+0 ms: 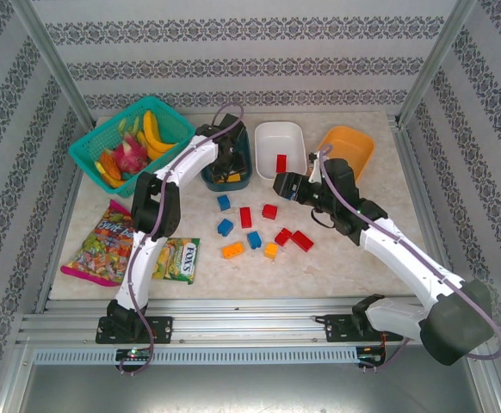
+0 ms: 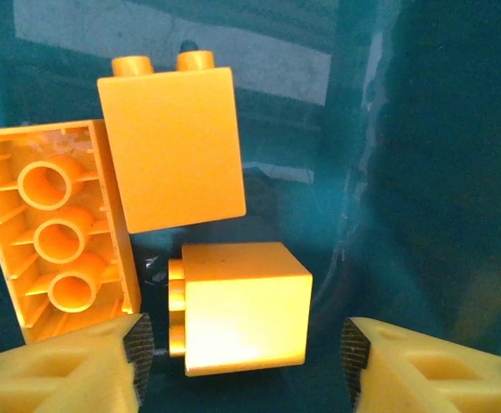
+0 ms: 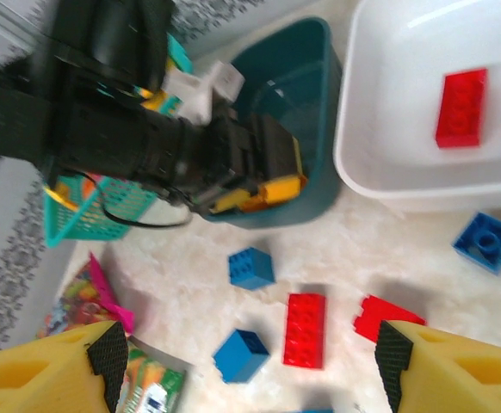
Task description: Sort the legos into containers by color
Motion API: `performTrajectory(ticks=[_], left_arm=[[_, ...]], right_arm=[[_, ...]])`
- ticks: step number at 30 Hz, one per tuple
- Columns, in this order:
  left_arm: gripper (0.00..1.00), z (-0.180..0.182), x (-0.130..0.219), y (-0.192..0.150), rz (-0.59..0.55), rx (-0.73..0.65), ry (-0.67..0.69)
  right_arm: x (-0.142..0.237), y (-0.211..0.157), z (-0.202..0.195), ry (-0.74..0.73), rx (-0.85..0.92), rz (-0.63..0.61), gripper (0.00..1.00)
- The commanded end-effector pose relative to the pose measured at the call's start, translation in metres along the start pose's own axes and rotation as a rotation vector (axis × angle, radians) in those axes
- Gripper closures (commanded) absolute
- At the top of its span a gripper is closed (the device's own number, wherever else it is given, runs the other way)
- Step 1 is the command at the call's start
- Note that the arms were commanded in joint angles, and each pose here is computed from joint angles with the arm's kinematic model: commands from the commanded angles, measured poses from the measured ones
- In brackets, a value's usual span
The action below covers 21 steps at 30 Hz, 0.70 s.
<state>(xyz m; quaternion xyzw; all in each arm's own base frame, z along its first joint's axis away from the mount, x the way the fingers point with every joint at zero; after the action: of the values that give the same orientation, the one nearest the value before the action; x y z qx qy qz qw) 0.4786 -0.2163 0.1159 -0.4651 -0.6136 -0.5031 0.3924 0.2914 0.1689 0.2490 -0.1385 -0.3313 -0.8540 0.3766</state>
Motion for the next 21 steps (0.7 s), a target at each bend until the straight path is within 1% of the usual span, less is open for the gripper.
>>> performTrajectory(ticks=[1, 4, 6, 8, 10, 11, 13, 14, 18, 21], left_arm=[[0.36, -0.005, 0.049, 0.012, -0.076, -0.005, -0.04], [0.36, -0.01, 0.085, 0.014, -0.139, -0.007, -0.071], [0.35, -0.017, 0.112, 0.009, -0.188, -0.02, -0.111], [0.34, -0.023, 0.135, -0.005, -0.223, -0.047, -0.158], [0.33, -0.029, 0.15, -0.026, -0.24, -0.09, -0.214], [0.31, -0.033, 0.156, -0.041, -0.242, -0.119, -0.247], [0.29, -0.039, 0.162, -0.07, -0.241, -0.17, -0.318], [0.29, -0.041, 0.16, -0.089, -0.228, -0.191, -0.353], [0.25, -0.041, 0.158, -0.153, -0.223, -0.247, -0.463], [0.21, -0.034, 0.158, -0.185, -0.235, -0.253, -0.492]], right_arm=[[0.006, 0.001, -0.016, -0.146, 0.026, 0.014, 0.24], [0.014, -0.007, -0.042, -0.324, 0.012, 0.045, 0.26], [0.021, -0.018, -0.06, -0.452, -0.002, 0.115, 0.28], [0.026, -0.031, -0.067, -0.512, 0.021, 0.208, 0.3], [0.029, -0.046, -0.072, -0.581, 0.076, 0.302, 0.3], [0.032, -0.054, -0.078, -0.639, 0.1, 0.367, 0.29], [0.034, -0.067, -0.089, -0.738, 0.109, 0.464, 0.28], [0.033, -0.073, -0.096, -0.773, 0.098, 0.503, 0.28], [0.017, -0.087, -0.11, -0.821, 0.093, 0.582, 0.26], [0.002, -0.093, -0.118, -0.855, 0.108, 0.647, 0.25]])
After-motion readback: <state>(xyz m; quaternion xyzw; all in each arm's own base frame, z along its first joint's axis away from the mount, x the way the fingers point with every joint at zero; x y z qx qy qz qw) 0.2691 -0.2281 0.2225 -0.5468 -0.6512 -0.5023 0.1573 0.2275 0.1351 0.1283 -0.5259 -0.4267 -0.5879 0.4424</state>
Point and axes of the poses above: each hand's point on the last joint's axis, 136 mm out from that joint toward the fingers, its own x axis back along the fingers, its own z axis along the line the jaws close on, y = z × x, the point moved 5 cm from there along x, back along the fingers, and after that the axes turned 14 degrees about -x, right-handed, at the moved point
